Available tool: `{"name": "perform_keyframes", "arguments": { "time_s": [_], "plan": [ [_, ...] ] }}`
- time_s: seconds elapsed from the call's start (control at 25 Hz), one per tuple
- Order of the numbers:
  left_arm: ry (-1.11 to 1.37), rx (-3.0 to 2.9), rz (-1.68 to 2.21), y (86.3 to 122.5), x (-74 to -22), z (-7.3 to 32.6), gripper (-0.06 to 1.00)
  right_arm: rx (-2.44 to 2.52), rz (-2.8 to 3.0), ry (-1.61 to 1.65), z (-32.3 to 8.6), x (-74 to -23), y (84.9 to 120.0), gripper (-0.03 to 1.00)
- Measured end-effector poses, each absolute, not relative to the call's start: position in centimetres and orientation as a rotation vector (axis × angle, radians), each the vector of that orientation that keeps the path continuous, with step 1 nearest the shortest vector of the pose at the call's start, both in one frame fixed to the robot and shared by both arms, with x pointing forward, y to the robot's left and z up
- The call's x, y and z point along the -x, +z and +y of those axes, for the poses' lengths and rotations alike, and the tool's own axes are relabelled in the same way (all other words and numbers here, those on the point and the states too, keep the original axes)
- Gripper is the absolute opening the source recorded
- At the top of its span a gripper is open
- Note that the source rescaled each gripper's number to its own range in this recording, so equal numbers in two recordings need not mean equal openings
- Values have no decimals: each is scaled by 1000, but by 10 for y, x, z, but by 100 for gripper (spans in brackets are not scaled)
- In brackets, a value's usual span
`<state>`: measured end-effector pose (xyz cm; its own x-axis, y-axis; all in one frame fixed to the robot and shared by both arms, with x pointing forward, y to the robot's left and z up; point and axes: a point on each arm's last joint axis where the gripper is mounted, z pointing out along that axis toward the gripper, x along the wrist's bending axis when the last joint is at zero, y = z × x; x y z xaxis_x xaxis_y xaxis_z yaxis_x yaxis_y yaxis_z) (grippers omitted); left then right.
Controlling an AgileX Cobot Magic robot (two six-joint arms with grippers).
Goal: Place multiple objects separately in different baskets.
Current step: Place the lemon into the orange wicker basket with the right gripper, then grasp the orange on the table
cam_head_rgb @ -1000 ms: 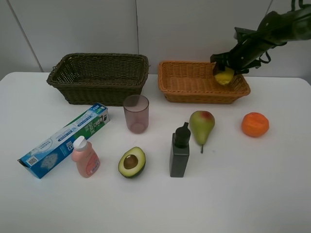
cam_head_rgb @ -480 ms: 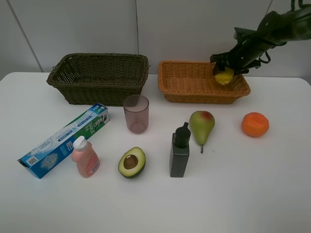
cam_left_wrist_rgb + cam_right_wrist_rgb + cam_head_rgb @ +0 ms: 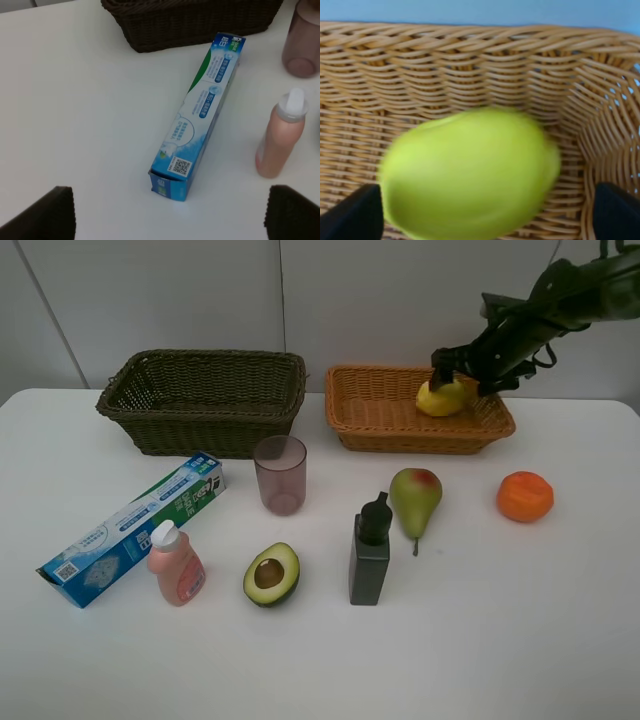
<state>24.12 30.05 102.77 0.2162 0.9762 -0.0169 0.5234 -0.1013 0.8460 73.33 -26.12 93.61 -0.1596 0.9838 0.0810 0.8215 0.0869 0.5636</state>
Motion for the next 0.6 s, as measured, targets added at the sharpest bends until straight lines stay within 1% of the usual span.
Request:
{"name": "perform_keyframes", "arguments": {
  "time_s": [0.28,0.6],
  "plan": [
    [757,-1736,1407,1028,-241,300,100,-1784,2045,725,-260,-733,942,81],
    [757,-1736,1407,1028,-241,300,100,-1775,2075,710,-259,-726,959,81]
  ]
}}
